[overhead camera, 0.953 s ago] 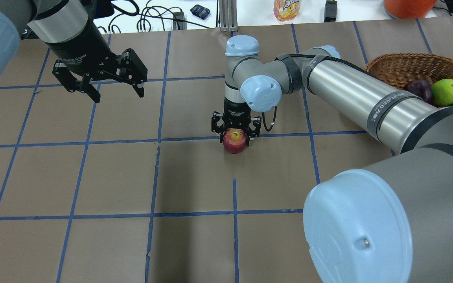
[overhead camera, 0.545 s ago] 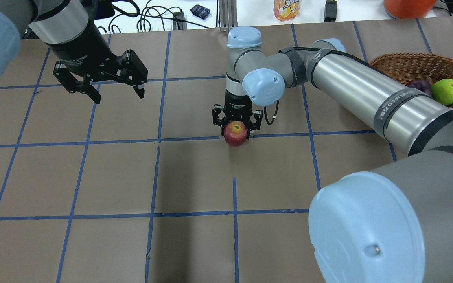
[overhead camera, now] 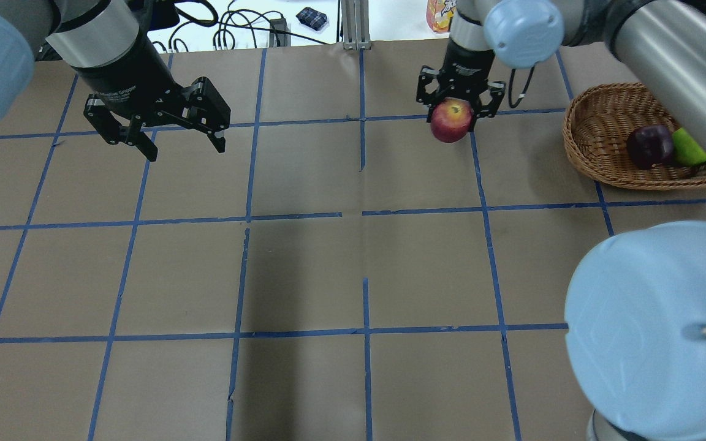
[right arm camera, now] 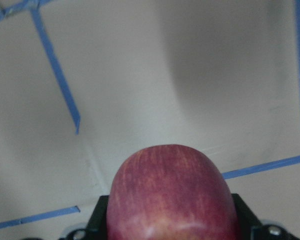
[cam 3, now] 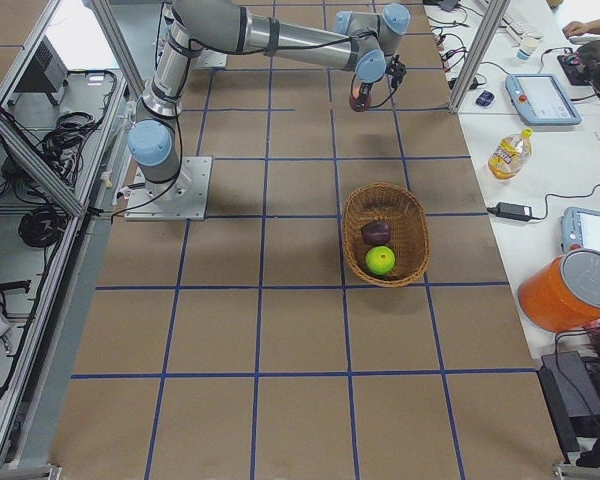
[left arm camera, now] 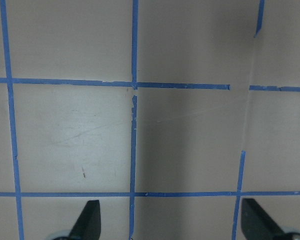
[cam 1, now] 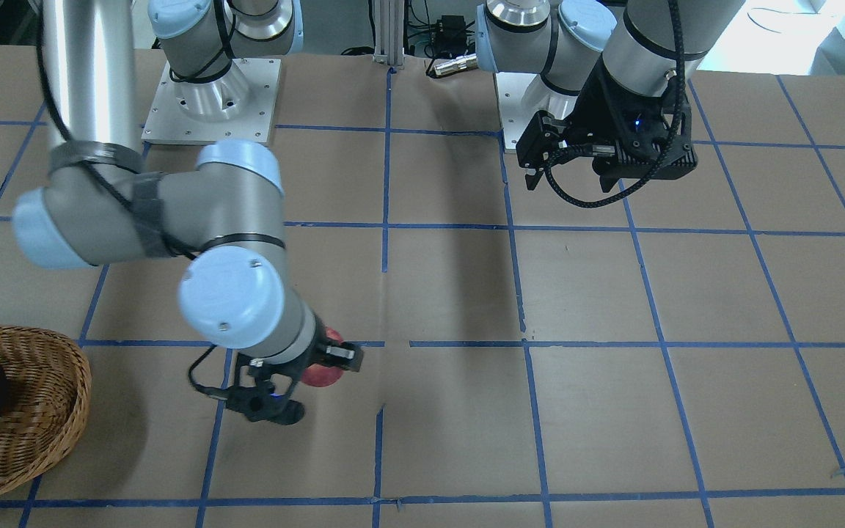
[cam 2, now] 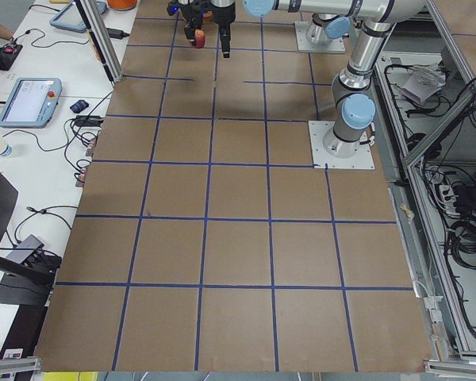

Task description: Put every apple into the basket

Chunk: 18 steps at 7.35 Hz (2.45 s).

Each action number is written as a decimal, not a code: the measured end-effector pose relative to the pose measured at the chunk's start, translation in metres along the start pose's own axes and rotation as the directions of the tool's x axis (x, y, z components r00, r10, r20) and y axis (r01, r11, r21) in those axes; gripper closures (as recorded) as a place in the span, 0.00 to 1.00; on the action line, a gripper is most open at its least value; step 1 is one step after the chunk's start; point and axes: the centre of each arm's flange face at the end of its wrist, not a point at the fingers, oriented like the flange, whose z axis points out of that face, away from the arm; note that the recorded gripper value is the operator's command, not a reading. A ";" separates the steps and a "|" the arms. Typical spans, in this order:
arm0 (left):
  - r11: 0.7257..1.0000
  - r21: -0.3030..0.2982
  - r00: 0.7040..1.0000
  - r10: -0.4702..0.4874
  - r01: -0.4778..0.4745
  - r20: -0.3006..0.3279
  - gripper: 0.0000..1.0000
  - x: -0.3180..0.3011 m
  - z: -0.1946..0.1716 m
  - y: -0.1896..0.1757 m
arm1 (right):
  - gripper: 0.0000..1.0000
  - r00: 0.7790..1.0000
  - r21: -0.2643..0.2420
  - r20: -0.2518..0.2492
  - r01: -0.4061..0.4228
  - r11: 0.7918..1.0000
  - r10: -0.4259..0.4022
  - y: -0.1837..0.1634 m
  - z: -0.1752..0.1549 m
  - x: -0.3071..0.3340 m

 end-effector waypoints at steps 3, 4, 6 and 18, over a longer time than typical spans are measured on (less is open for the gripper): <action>1.000 0.001 1.000 0.000 0.000 -0.001 0.00 0.000 -0.001 0.000 | 1.00 0.988 -0.013 -0.098 0.122 0.992 -0.123 -0.063 -0.008 0.161; 1.000 0.001 1.000 0.000 0.000 -0.001 0.00 0.000 -0.001 0.000 | 1.00 0.984 -0.025 -0.108 0.143 0.989 -0.145 -0.077 0.001 0.199; 1.000 0.002 1.000 0.000 0.000 -0.001 0.00 0.000 -0.001 0.000 | 1.00 0.976 -0.042 -0.119 0.178 0.983 -0.182 -0.100 0.028 0.250; 1.000 0.008 1.000 0.001 -0.001 -0.001 0.00 0.000 -0.004 0.003 | 0.00 0.965 -0.084 -0.101 0.235 0.968 -0.243 -0.027 -0.061 0.225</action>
